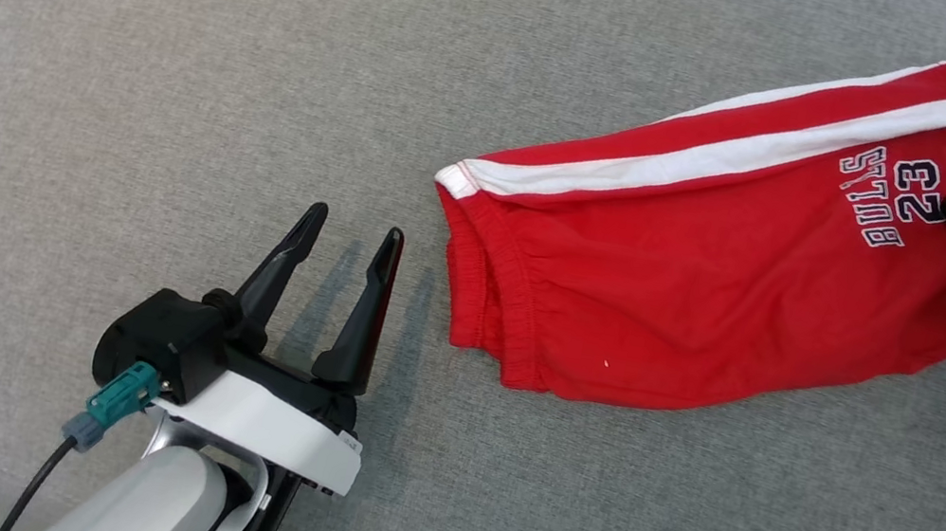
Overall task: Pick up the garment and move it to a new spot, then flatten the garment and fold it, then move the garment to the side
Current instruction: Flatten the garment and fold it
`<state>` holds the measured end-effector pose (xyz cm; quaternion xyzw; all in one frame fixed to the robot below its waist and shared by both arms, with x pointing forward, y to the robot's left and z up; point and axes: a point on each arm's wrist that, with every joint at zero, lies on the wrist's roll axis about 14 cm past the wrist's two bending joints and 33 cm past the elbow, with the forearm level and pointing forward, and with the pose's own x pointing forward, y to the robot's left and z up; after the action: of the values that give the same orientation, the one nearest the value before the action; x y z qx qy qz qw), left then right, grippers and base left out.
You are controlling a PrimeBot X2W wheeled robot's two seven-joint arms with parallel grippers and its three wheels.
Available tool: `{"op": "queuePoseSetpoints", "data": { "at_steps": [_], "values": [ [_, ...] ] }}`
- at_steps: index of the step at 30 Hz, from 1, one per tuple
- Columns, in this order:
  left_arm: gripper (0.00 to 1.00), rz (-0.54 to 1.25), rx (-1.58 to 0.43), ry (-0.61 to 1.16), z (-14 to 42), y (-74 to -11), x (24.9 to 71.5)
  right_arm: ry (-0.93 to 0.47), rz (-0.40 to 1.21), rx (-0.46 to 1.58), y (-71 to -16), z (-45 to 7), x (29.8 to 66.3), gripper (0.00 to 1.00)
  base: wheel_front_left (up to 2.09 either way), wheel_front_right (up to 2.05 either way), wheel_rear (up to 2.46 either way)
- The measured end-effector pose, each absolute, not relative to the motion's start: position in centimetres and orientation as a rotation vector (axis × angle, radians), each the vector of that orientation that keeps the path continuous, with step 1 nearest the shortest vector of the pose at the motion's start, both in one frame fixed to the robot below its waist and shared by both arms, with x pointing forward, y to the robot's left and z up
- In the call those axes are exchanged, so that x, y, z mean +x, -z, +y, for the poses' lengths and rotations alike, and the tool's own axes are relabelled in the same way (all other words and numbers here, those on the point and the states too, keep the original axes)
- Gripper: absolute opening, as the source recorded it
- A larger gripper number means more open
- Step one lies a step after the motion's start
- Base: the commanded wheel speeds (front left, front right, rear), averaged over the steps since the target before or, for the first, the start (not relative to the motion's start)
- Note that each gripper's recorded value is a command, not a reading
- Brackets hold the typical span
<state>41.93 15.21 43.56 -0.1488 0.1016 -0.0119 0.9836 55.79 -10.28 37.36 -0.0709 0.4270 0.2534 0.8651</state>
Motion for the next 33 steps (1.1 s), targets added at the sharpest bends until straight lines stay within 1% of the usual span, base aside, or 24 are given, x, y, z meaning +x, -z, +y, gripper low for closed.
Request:
{"op": "queuePoseSetpoints", "data": {
  "at_steps": [4, 5, 6, 7, 12, 15, 18, 23, 27, 30, 33],
  "values": [
    [1.0, 0.197, -0.303, -0.002, 15.7, -43.3, 41.5, -0.545, 0.903, -0.162, -36.5, -8.8, 56.0, 1.0, 0.0, 0.0, 0.0],
    [1.0, 0.198, -0.307, -0.007, 15.7, -43.2, 41.3, -0.548, 0.905, -0.169, -36.4, -8.5, 55.9, 0.81, 0.0, 0.0, 0.0],
    [1.0, 0.197, -0.314, -0.012, 15.8, -43.1, 41.2, -0.55, 0.909, -0.164, -36.3, -8.2, 55.8, 0.18, 0.0, 0.0, 0.0],
    [1.0, 0.194, -0.317, -0.015, 15.8, -43.1, 41.1, -0.553, 0.908, -0.159, -36.4, -7.8, 55.7, 0.0, 0.0, 0.0, 0.0],
    [1.0, 0.198, -0.321, -0.029, 16.1, -42.9, 39.8, -0.569, 0.896, -0.04, -37.2, -5.9, 54.0, 0.0, 0.0, 0.0, 0.0],
    [1.0, 0.209, -0.297, -0.005, 16.0, -42.7, 38.5, -0.549, 0.894, 0.019, -38.1, -6.3, 52.5, 0.0, 0.0, 0.0, 0.0],
    [1.0, 0.225, -0.305, 0.023, 15.4, -42.4, 37.1, -0.481, 0.883, 0.063, -39.4, -9.0, 51.5, 0.0, 0.0, 0.0, 0.0],
    [1.0, 0.2, -0.311, 0.081, 13.8, -43.4, 35.7, -0.317, 0.868, 0.109, -41.2, -15.9, 49.2, 0.0, 0.0, 0.0, 0.0],
    [1.0, 0.194, -0.314, 0.111, 12.9, -43.7, 34.1, -0.198, 0.784, 0.14, -43.6, -20.6, 48.4, 0.0, 0.0, 0.0, 0.0],
    [1.0, 0.196, -0.331, 0.104, 12.6, -43.7, 33.2, -0.179, 0.693, 0.168, -46.1, -21.2, 48.9, 0.0, 0.0, 0.0, 0.0],
    [1.0, 0.197, -0.348, 0.08, 12.8, -43.6, 32.7, -0.238, 0.623, 0.181, -48.0, -18.5, 49.7, 0.0, 0.0, 0.0, 0.0]
  ]
}}
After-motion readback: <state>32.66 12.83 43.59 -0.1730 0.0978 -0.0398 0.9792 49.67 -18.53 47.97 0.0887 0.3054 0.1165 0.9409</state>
